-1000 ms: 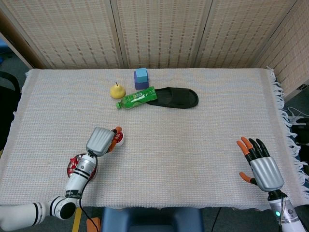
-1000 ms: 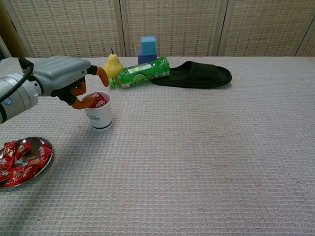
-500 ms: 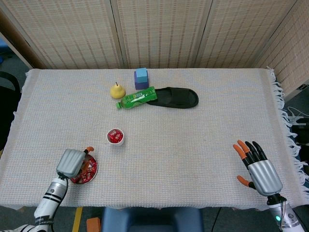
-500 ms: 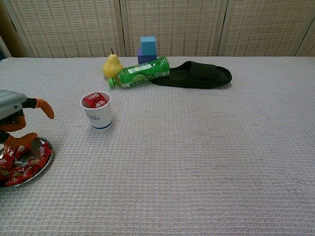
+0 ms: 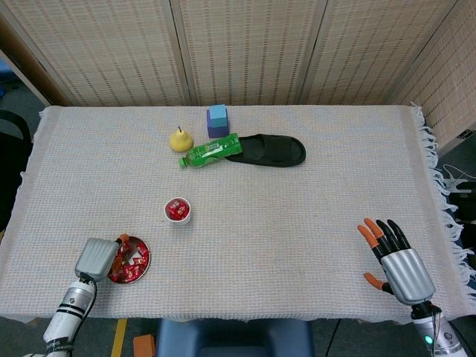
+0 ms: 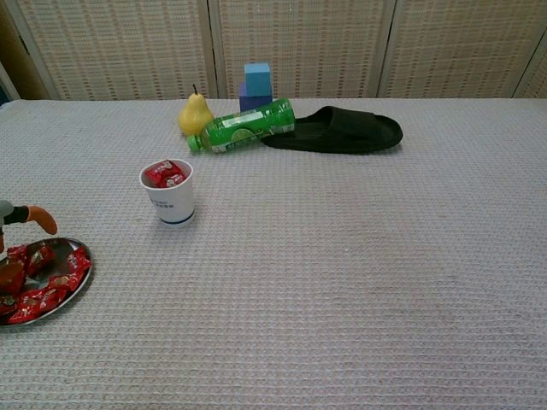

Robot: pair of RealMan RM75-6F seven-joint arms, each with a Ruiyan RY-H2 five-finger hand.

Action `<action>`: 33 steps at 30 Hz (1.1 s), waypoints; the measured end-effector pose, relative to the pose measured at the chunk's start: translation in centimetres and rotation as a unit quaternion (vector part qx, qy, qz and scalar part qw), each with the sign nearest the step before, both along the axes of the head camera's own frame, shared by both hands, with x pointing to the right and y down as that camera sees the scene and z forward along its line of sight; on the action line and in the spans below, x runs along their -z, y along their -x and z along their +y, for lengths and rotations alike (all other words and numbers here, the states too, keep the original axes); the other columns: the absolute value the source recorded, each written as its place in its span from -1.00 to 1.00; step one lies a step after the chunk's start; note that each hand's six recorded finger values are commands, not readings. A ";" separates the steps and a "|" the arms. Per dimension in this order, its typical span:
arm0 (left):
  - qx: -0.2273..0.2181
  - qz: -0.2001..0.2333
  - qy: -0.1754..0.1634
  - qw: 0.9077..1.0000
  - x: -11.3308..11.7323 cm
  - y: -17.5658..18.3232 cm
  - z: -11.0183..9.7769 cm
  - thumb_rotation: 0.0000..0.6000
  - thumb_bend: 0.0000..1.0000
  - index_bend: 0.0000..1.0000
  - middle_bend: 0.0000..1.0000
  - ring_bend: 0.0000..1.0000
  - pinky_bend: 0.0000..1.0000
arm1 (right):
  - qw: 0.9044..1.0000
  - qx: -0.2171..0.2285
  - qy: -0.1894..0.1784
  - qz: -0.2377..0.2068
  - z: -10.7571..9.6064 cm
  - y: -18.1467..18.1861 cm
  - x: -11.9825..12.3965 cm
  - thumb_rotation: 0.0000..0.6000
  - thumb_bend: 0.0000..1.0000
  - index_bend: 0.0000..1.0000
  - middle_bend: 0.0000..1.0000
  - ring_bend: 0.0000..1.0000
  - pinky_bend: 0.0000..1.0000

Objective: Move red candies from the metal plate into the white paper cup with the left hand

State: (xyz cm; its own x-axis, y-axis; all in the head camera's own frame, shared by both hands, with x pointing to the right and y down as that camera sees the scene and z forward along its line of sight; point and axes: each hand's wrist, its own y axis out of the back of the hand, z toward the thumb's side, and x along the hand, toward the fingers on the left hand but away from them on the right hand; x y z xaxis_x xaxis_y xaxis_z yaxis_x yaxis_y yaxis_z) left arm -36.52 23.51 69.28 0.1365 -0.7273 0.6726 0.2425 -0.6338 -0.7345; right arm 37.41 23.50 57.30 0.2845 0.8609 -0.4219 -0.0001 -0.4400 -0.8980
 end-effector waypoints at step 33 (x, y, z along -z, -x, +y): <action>-0.009 -0.022 0.012 1.000 -2.4 0.3 0.7 1.00 -0.17 -0.10 1.00 1.00 1.00 | 1.000 -0.002 0.001 0.003 -0.1 -0.1 -0.1 1.00 -0.88 -1.00 -1.00 -1.00 -1.00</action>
